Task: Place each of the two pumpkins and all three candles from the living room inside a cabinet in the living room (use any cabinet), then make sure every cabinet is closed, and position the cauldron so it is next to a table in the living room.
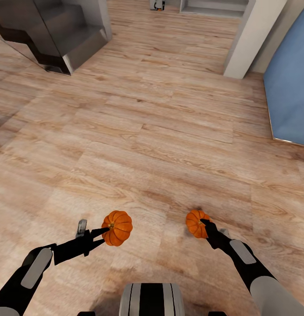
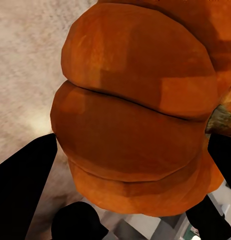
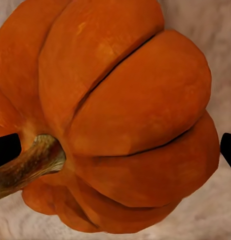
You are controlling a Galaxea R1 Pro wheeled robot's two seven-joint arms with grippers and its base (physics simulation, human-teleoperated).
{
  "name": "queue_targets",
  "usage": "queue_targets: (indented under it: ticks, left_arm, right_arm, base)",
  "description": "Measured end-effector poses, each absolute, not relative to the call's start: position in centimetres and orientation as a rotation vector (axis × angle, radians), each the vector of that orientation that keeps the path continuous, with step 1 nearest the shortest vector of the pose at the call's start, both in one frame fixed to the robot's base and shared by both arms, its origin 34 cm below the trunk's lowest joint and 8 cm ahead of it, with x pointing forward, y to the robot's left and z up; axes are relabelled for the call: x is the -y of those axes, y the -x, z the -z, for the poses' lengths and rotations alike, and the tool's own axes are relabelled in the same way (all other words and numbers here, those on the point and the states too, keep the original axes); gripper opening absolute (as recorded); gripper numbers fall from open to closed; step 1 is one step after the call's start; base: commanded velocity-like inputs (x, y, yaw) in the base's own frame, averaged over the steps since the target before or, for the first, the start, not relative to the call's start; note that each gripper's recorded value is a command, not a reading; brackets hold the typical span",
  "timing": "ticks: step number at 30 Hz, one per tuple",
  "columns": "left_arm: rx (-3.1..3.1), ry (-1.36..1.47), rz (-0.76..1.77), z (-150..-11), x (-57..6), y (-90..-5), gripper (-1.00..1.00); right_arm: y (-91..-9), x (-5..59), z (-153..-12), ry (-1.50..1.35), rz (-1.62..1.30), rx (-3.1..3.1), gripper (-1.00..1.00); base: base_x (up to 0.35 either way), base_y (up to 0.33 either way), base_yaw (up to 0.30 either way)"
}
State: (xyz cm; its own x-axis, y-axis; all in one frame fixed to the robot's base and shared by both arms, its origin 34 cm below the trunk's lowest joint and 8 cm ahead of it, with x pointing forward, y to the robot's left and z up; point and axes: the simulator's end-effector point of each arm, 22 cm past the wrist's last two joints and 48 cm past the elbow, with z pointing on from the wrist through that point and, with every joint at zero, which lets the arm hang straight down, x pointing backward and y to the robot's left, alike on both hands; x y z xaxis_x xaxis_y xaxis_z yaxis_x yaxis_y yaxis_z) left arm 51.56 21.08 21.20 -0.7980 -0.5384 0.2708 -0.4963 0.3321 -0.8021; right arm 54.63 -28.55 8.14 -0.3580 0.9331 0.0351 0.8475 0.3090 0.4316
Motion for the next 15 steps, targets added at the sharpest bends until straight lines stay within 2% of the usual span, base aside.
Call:
queue_targets:
  ticks: [15]
  left_arm:
    - [-2.528,0.982,1.500,-21.23,-21.01,-51.54,-1.00]
  right_arm:
    - [-54.39,28.71,-8.04,-1.624,-0.557,-2.363,1.00]
  base:
    - [0.030,0.018,0.000]
